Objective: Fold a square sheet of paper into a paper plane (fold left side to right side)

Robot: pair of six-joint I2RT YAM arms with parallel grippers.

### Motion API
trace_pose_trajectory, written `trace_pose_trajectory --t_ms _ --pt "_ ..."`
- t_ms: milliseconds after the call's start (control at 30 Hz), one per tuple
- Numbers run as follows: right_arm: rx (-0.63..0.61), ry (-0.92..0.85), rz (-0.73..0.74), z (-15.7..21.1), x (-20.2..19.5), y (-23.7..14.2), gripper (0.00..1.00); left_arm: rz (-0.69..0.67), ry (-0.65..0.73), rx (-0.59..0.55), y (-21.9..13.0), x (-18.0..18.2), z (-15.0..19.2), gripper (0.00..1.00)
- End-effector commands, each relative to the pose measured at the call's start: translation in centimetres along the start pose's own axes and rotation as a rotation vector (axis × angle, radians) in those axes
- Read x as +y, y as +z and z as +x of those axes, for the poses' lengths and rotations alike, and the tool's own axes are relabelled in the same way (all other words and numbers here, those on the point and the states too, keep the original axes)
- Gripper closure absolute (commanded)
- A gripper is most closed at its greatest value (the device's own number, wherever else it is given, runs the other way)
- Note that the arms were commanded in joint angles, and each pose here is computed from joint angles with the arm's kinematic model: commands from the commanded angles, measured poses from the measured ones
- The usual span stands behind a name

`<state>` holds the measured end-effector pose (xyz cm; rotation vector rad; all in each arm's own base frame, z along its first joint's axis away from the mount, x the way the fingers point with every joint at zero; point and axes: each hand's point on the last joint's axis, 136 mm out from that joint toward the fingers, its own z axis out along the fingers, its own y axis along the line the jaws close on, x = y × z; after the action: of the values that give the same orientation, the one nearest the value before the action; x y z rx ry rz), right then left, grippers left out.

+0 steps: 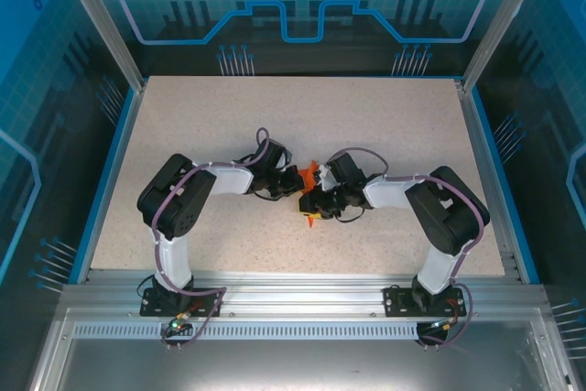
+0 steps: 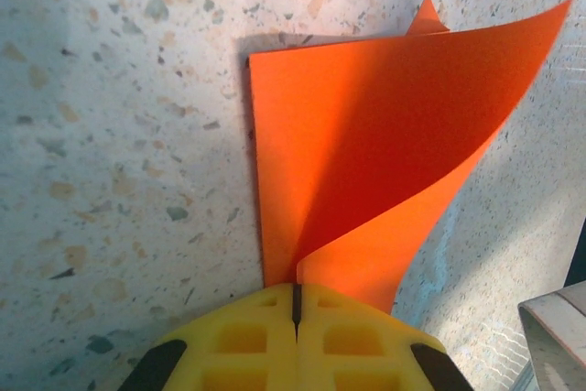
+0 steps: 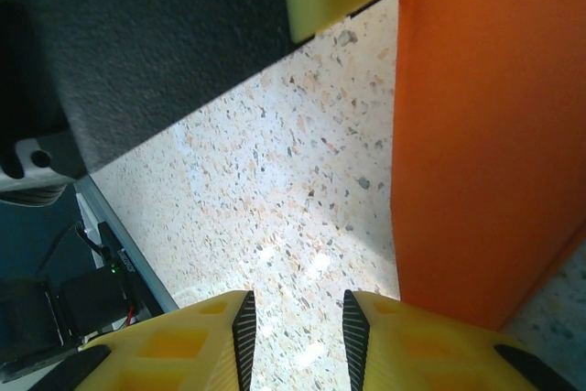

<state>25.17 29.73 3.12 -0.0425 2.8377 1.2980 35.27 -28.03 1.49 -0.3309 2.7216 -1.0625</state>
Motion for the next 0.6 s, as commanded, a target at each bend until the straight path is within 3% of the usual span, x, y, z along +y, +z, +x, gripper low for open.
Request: trace_pose_trajectory --t_ms 0,267,433,567 --pt "0.034 0.024 0.028 0.9 -0.6 0.9 0.66 -0.124 -0.046 -0.023 0.6 4.0 -0.9 1.00" --pt "-0.045 -0.050 0.020 0.0 0.9 -2.1 0.65 -0.119 -0.038 -0.026 0.4 3.9 -1.0 1.00" --pt "-0.077 -0.138 0.268 -0.2 -1.2 -4.8 0.62 -0.100 -0.021 -0.032 0.1 3.2 -1.3 1.00" --pt "-0.095 -0.241 0.461 -0.2 -1.4 -5.6 0.51 -0.098 -0.020 -0.032 0.0 3.0 -1.3 1.00"
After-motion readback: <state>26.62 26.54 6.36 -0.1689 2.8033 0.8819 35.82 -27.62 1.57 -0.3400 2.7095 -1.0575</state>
